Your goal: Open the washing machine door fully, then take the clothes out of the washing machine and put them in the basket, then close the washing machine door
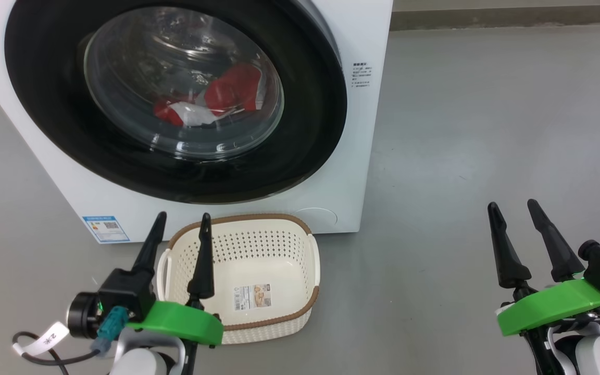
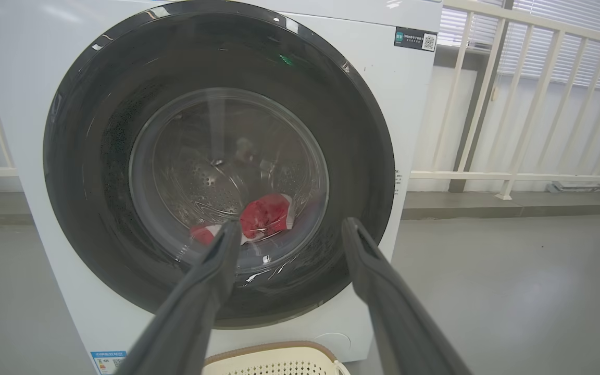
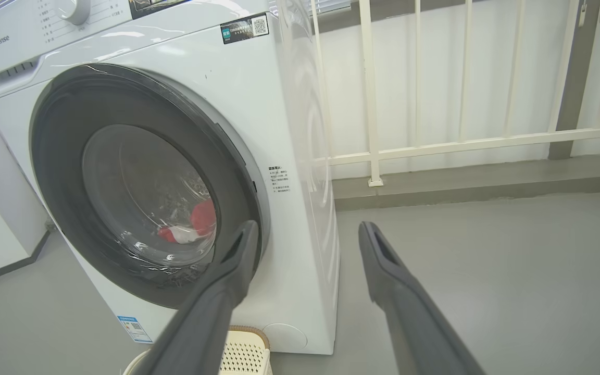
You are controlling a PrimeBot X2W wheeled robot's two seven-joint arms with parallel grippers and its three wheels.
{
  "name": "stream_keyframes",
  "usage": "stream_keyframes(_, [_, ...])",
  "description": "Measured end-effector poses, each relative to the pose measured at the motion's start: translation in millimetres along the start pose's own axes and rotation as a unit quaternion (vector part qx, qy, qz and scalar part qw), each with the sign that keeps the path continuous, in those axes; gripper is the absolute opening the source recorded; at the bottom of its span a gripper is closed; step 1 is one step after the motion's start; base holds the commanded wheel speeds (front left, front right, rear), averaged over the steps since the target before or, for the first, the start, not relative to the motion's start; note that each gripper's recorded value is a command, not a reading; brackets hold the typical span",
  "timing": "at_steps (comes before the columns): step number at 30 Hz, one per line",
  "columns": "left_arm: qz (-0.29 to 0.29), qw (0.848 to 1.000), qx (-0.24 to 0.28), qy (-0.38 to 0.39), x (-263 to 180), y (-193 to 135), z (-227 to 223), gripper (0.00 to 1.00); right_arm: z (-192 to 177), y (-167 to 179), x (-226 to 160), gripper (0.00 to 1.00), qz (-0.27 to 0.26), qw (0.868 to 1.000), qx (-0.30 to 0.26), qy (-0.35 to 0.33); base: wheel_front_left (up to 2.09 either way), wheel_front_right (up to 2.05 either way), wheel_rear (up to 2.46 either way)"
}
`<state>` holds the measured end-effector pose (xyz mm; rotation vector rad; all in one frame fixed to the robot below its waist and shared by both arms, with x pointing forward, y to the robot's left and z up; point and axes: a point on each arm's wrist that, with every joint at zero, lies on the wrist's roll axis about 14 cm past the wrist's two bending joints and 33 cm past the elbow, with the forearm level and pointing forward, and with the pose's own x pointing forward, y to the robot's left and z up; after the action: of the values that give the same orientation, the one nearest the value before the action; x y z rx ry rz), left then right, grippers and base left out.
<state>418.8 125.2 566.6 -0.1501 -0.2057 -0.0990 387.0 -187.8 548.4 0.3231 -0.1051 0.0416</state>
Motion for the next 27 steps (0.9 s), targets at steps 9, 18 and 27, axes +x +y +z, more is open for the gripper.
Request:
stream_keyframes(9, [-0.004,1.0,0.009,-0.003,4,-2,1,1.0,6,2,6,1.0,0.004,1.0,-0.012,-0.008,0.0,0.0,0.0])
stream_keyframes(18, [-0.006,1.0,0.009,-0.005,3,-3,3,1.0,10,2,4,1.0,0.003,1.0,-0.013,-0.013,0.0,0.0,0.0])
stream_keyframes(27, [-0.003,1.0,0.007,-0.004,2,-2,2,1.0,15,1,5,1.0,0.002,1.0,-0.019,-0.02,0.0,0.0,0.0])
